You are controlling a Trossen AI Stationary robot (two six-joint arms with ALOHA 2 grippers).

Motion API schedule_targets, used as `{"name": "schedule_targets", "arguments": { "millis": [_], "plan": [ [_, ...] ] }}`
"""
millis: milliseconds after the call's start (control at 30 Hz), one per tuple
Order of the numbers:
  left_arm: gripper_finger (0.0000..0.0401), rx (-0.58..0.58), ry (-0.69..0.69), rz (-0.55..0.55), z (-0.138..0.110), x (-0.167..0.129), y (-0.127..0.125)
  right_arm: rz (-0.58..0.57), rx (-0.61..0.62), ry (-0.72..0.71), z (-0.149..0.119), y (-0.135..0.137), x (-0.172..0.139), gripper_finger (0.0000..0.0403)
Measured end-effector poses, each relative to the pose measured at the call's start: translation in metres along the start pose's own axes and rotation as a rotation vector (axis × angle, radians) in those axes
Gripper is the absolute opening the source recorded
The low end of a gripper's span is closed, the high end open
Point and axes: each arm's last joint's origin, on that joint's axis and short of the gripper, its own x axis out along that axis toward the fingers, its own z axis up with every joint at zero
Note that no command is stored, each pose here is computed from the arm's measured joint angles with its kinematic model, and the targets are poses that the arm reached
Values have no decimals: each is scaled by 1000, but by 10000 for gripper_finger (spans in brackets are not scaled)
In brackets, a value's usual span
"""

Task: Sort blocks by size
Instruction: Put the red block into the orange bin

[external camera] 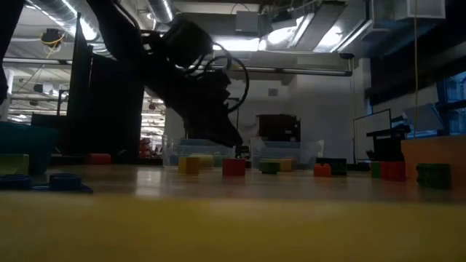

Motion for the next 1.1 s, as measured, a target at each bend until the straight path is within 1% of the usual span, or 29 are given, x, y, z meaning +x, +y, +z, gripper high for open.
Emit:
{"name": "schedule_targets", "arguments": {
  "millis": [200,400,567,800,900,1067,1100],
  "plan": [
    [198,14,25,10,-13,14,0,8,1,-15,1,1,0,209],
    [198,32,40,13,-23,26,1,41,4,-34,1,4,0,209],
    [198,40,56,14,-27,28,1,51,5,-36,1,5,0,209],
    [197,114,46,11,-26,28,1,57,6,-69,2,6,0,209],
    [182,137,47,11,-26,28,1,74,10,-123,4,8,0,209],
    [121,137,46,10,-25,28,1,121,36,-221,12,13,-1,209],
    [119,137,45,10,-25,28,1,129,46,-223,14,13,-1,209]
  ]
}}
